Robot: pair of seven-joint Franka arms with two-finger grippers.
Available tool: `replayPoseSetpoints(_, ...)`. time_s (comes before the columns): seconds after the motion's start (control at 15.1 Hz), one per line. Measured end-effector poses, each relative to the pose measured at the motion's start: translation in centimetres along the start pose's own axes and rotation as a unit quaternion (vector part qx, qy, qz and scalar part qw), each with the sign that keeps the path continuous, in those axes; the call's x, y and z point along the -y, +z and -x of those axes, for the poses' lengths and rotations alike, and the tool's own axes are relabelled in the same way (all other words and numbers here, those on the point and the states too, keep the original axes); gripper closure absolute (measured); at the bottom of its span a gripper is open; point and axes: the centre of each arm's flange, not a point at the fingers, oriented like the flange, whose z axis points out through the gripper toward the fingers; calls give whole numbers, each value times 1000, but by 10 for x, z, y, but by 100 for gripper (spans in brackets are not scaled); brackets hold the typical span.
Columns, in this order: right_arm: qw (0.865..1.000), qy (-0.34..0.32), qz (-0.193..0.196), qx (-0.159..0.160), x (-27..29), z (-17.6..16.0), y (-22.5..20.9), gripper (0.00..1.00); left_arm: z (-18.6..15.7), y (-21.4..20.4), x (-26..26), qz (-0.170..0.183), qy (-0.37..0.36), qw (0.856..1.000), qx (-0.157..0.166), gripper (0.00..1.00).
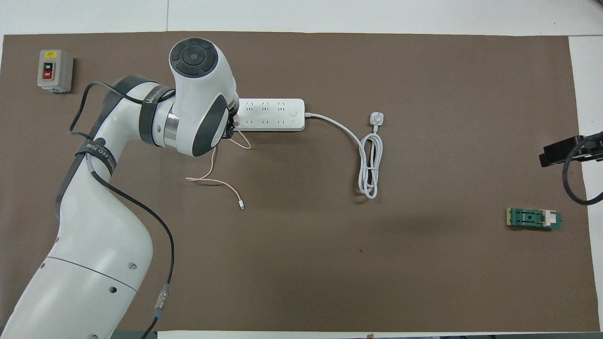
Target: Plug charger into power strip
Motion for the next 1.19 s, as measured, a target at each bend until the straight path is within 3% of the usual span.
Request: replayPoseSetpoints(1.19, 1000, 0, 0, 0, 0, 0, 0, 0, 1, 7, -1, -1, 6, 1000, -2, 66)
